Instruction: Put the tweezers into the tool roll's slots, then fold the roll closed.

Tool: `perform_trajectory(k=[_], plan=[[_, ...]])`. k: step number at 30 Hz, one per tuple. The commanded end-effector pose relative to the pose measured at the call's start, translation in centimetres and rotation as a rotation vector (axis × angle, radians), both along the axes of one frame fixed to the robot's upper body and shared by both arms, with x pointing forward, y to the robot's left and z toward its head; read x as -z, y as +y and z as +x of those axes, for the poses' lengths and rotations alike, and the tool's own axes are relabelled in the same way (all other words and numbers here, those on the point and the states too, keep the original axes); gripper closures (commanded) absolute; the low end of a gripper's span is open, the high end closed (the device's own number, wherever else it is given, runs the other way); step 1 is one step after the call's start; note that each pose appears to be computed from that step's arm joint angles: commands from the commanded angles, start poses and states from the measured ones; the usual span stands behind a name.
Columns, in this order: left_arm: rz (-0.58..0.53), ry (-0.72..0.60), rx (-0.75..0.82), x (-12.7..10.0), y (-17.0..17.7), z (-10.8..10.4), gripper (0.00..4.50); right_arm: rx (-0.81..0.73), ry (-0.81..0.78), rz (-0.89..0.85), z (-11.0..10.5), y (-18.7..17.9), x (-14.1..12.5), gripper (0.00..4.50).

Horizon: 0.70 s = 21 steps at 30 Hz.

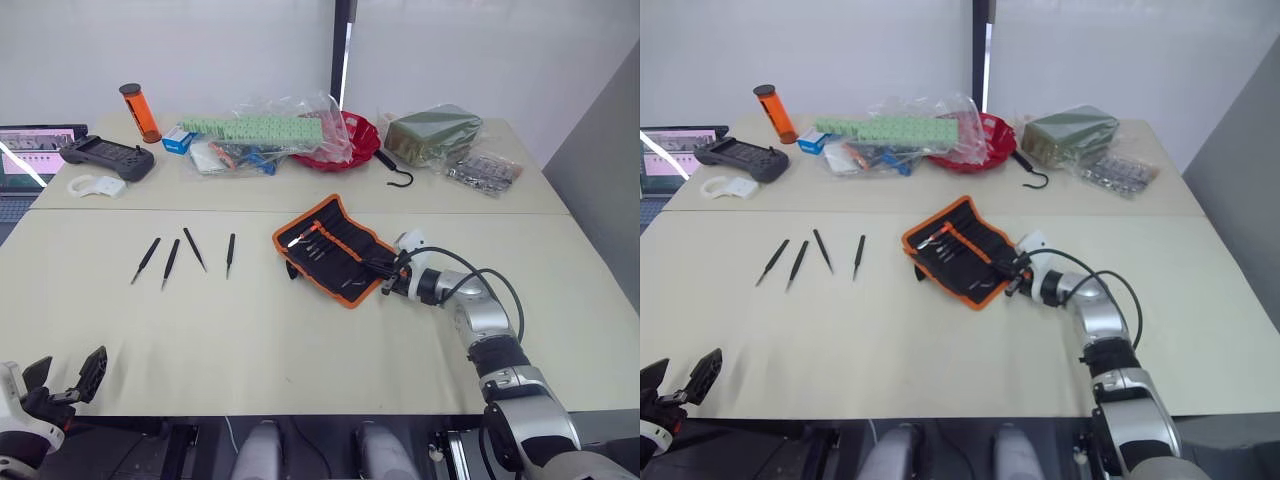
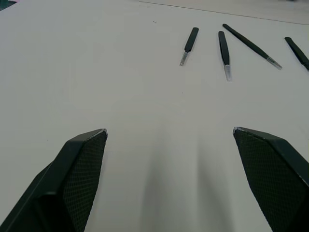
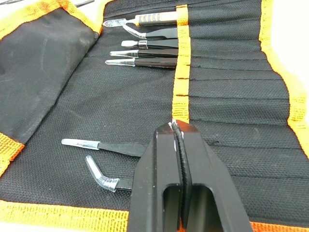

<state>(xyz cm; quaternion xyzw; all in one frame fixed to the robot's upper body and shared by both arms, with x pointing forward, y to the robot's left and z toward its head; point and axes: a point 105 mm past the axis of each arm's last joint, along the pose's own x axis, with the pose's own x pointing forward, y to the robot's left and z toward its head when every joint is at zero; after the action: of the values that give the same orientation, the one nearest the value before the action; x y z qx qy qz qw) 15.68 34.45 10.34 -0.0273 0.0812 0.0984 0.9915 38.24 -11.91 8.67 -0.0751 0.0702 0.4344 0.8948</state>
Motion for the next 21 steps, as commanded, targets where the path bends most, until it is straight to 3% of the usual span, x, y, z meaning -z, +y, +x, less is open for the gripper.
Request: perform_trajectory(k=[1, 4, 6, 10, 14, 21], plan=[[0.029, -0.015, 0.001, -0.8, 0.1, 0.5, 0.06, 0.021, 0.014, -0.027, 0.1, -0.9, 0.4, 4.5], [0.05, -0.019, -0.004, -1.1, 0.5, 1.6, 0.06, 0.021, 0.011, -0.023, -0.1, -0.9, 0.4, 4.5], [0.089, -0.032, -0.059, -1.9, 1.6, 3.4, 0.06, 0.025, 0.008, -0.02, -0.2, -0.9, 0.3, 4.5], [0.108, -0.134, 0.061, -4.0, 0.9, 7.6, 0.06, 0.038, 0.0, -0.012, -0.3, -0.8, 0.2, 4.5], [0.04, -0.116, 0.141, -4.0, 1.1, 10.4, 0.06, 0.044, -0.002, -0.011, -0.6, -0.7, 0.1, 4.5], [0.072, 0.005, 0.23, -2.0, 1.6, 14.3, 0.06, 0.075, -0.001, -0.023, -0.8, -1.3, 0.4, 4.5]])
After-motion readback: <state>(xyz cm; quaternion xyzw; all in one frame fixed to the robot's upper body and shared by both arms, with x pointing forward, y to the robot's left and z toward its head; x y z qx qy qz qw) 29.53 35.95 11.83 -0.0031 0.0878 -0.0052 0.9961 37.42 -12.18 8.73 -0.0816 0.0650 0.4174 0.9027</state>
